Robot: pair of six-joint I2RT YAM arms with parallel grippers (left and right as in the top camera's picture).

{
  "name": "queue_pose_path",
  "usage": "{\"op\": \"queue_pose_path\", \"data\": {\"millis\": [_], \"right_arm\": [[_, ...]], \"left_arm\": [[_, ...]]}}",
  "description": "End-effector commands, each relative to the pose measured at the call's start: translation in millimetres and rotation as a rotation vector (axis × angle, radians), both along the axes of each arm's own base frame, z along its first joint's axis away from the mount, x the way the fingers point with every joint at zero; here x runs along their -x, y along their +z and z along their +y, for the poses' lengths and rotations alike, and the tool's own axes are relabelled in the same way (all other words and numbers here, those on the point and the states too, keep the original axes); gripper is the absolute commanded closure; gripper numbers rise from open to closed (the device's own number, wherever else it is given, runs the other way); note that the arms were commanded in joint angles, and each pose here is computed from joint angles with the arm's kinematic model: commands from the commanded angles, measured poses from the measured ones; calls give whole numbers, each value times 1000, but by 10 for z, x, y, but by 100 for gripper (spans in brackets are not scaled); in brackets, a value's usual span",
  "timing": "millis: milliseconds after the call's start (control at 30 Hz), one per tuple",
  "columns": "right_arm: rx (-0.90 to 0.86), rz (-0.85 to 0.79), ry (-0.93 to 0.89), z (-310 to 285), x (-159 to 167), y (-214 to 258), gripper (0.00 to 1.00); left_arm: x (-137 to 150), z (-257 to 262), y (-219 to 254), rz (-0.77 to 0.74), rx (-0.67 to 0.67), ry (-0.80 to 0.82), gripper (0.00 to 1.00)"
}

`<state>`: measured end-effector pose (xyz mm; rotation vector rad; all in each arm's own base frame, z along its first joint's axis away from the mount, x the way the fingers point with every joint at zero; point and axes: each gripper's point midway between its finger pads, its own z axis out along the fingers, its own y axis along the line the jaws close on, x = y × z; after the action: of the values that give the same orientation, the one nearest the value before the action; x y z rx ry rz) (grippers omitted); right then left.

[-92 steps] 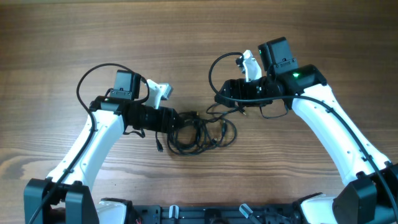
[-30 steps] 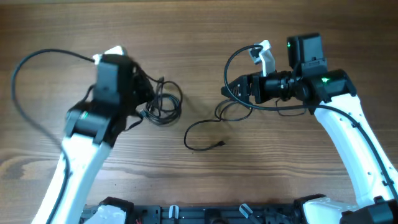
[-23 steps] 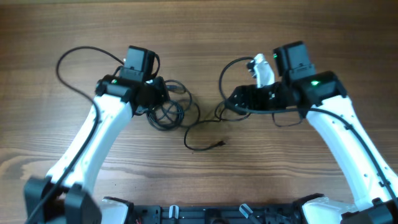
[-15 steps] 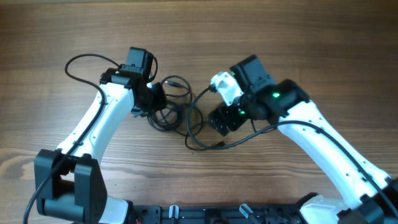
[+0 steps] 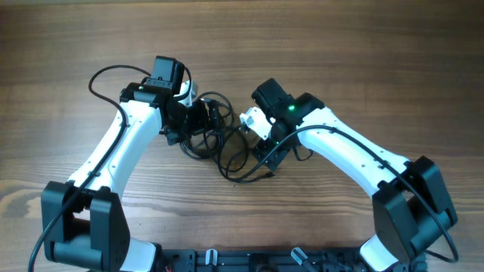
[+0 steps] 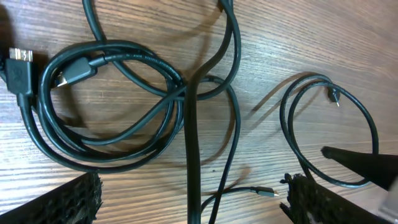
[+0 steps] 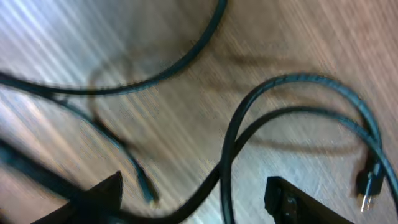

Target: Untangle cables

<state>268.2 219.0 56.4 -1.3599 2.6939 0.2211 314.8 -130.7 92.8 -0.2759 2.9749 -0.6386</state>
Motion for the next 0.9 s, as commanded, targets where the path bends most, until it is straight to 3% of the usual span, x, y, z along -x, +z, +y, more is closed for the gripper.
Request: {"op": "queue_pose_path", "data": {"millis": [0, 67, 100, 133, 167, 267, 400, 467, 633, 700, 733, 867], "right_arm": [[66, -12, -24, -127, 6, -206, 32], [53, -35, -26, -93, -49, -200, 50], [48, -40, -29, -83, -63, -197, 73], [43, -42, -47, -74, -76, -194, 88], [40, -42, -58, -69, -81, -183, 96], [-2, -85, -101, -27, -143, 60, 96], [-150, -240, -118, 41, -228, 740, 96], [-172, -280, -91, 26, -214, 891, 91], [-307, -93, 33, 307, 106, 563, 79], [-347, -95, 46, 393, 87, 390, 63], [-346, -94, 47, 398, 81, 320, 43], [-325, -141, 45, 369, 0, 423, 29]], "left_arm": [[-27, -31, 15, -11, 22, -22, 0], [-29, -58, 51, -19, 40, -26, 0], [-35, -86, 101, -32, 59, -30, 0], [-37, -98, 151, -46, 69, -32, 0], [-41, -98, 224, -68, 73, -32, 0], [-33, -96, 525, -163, 91, -35, 0], [8, -86, 986, -317, 119, -39, 0], [7, -79, 1162, -385, 127, -39, 0], [17, -73, 1203, -398, 129, -36, 0], [18, -74, 1202, -397, 129, -36, 0], [23, -72, 1195, -393, 127, -36, 0], [40, -69, 1137, -369, 123, -35, 0]]}}
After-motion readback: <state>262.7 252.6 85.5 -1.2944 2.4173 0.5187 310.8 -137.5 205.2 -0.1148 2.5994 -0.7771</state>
